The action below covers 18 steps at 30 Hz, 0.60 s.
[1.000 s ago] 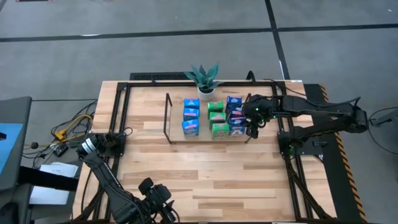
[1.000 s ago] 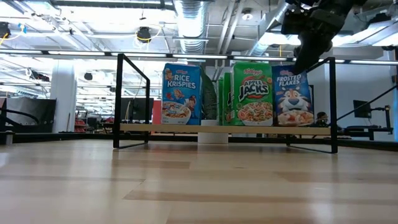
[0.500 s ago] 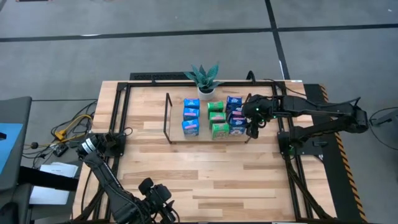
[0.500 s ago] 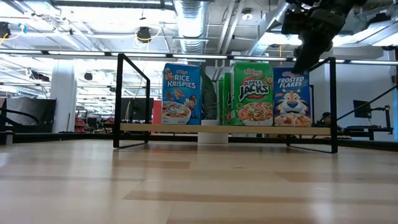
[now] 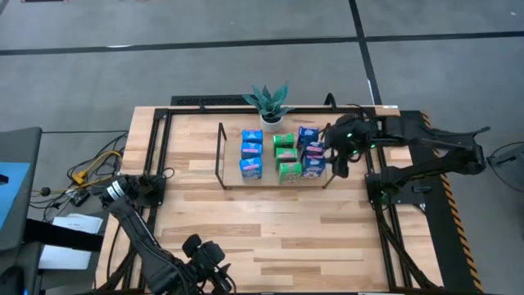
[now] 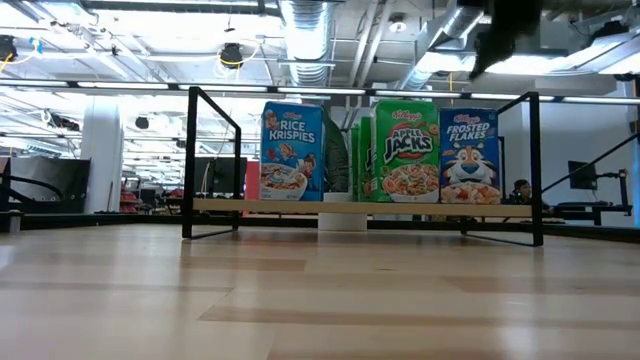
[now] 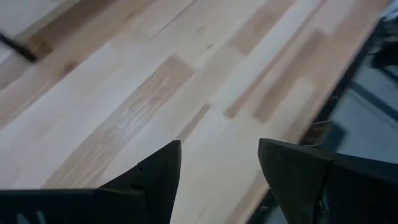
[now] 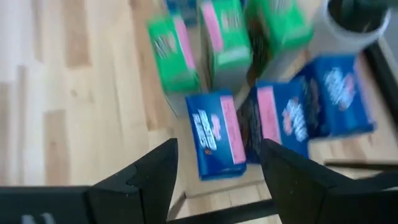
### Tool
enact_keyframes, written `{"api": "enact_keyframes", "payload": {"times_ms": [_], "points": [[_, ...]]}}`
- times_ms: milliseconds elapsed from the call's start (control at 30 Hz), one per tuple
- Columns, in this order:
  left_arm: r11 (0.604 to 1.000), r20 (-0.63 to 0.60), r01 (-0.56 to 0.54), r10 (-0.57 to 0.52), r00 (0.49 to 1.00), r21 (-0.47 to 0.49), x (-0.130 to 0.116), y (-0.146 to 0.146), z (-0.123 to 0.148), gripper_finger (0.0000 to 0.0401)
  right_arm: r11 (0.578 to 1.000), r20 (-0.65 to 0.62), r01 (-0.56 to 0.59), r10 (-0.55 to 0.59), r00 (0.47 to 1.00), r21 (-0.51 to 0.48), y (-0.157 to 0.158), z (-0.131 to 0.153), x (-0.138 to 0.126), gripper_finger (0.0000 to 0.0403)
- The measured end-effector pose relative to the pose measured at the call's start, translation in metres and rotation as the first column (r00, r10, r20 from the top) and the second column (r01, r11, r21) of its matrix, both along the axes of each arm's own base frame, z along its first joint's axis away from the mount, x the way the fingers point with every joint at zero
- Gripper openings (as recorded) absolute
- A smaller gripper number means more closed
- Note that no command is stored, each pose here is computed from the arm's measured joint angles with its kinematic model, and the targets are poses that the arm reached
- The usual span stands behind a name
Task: Stack cereal on shelf
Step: Return to Home Position
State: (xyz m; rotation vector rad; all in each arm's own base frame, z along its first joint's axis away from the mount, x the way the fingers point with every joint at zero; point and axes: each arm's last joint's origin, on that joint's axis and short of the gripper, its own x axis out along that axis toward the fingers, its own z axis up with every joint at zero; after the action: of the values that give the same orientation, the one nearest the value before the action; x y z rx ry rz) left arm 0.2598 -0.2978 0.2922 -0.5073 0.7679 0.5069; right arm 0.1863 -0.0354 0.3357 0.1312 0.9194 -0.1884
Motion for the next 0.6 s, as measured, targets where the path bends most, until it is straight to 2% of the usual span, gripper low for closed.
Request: {"api": "enact_keyframes", "payload": {"times_ms": [167, 300, 367, 433, 467, 533, 600], "points": [[0.993, 0.061, 0.119, -0.118, 0.991, -0.017, 0.004, 0.009, 0.048, 0.0203, 0.998, 0.154, -0.05, 0.055, 0.987, -0.033, 0.007, 0.047, -0.022, 0.0249], [0.962, 0.118, 0.274, -0.274, 0.955, 0.01, 0.003, 0.029, 0.106, 0.0203, 0.989, 0.259, -0.097, 0.122, 0.958, -0.108, 0.016, 0.077, -0.06, 0.0245], [0.965, 0.163, 0.25, -0.26, 0.952, 0.077, -0.005, 0.048, 0.136, 0.0203, 0.982, 0.302, -0.11, 0.152, 0.941, -0.152, 0.02, 0.086, -0.083, 0.0245], [0.964, 0.214, 0.177, -0.219, 0.952, 0.199, -0.017, 0.069, 0.161, 0.0203, 0.978, 0.36, -0.077, 0.144, 0.922, -0.194, 0.022, 0.091, -0.105, 0.0245], [0.953, 0.237, 0.138, -0.205, 0.95, 0.271, -0.024, 0.078, 0.171, 0.0203, 0.977, 0.398, -0.043, 0.125, 0.909, -0.209, 0.023, 0.092, -0.117, 0.0245], [0.903, 0.256, 0.071, -0.194, 0.947, 0.423, -0.037, 0.093, 0.183, 0.0203, 0.973, 0.49, 0.036, 0.082, 0.868, -0.226, 0.025, 0.09, -0.14, 0.0245], [0.87, 0.281, 0.0, -0.16, 0.946, 0.494, -0.053, 0.107, 0.187, 0.0203, 0.971, 0.59, 0.093, 0.058, 0.805, -0.221, 0.029, 0.082, -0.162, 0.0245]]}}
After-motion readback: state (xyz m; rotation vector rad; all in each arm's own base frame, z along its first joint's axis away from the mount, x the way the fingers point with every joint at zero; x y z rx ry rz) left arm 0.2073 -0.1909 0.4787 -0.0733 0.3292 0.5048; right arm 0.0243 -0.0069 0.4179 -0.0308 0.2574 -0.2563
